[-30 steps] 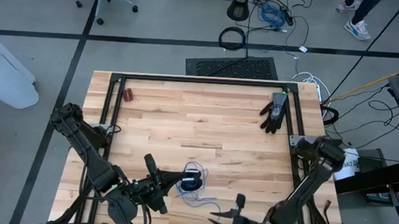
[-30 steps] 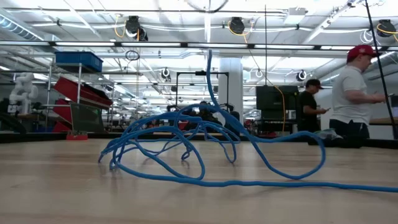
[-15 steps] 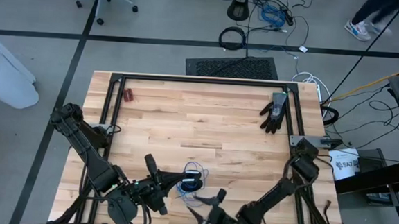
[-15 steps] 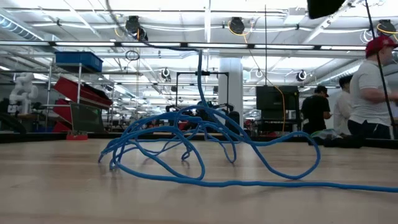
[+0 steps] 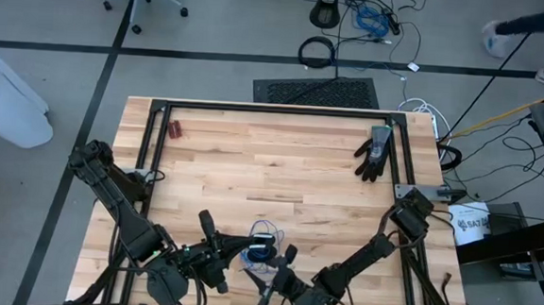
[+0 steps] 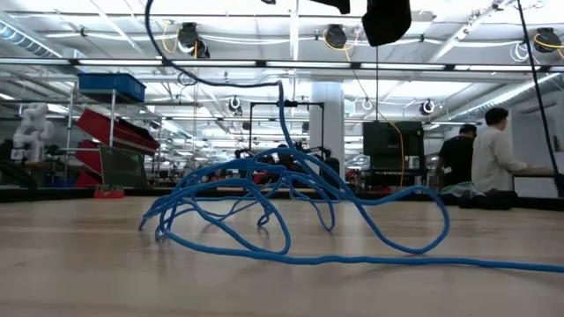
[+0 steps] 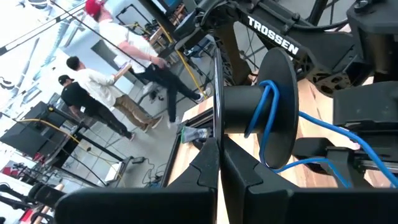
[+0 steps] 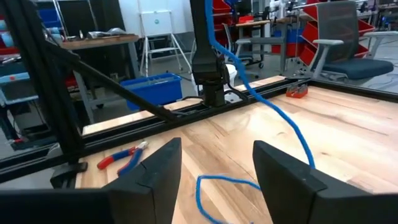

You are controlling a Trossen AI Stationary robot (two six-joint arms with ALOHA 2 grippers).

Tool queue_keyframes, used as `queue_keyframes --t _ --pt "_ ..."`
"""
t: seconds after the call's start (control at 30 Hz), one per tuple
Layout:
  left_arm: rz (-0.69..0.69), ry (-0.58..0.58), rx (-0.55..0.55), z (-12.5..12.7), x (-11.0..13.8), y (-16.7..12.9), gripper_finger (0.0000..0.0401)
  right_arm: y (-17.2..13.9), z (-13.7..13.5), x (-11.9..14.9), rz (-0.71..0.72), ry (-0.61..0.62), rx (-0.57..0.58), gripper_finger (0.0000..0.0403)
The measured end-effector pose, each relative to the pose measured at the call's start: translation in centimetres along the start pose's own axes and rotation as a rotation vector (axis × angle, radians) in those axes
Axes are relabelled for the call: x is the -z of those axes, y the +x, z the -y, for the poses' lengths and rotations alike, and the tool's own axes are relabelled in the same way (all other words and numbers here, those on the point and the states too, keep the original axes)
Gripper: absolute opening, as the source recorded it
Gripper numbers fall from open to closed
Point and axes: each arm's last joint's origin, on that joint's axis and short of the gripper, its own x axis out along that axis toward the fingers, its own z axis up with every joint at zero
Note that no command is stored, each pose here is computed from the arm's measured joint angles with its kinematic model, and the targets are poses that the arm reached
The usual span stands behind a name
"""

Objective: Coil cords
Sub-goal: Coil the blue wire onto a spool

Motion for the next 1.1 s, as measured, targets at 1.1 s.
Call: queue_keyframes --t 1.1 --pt "0.014 -0.027 0.043 0.1 -0.1 0.1 0.0006 -1.8 0.3 1.5 -0.003 -0.044 0.17 0.0167"
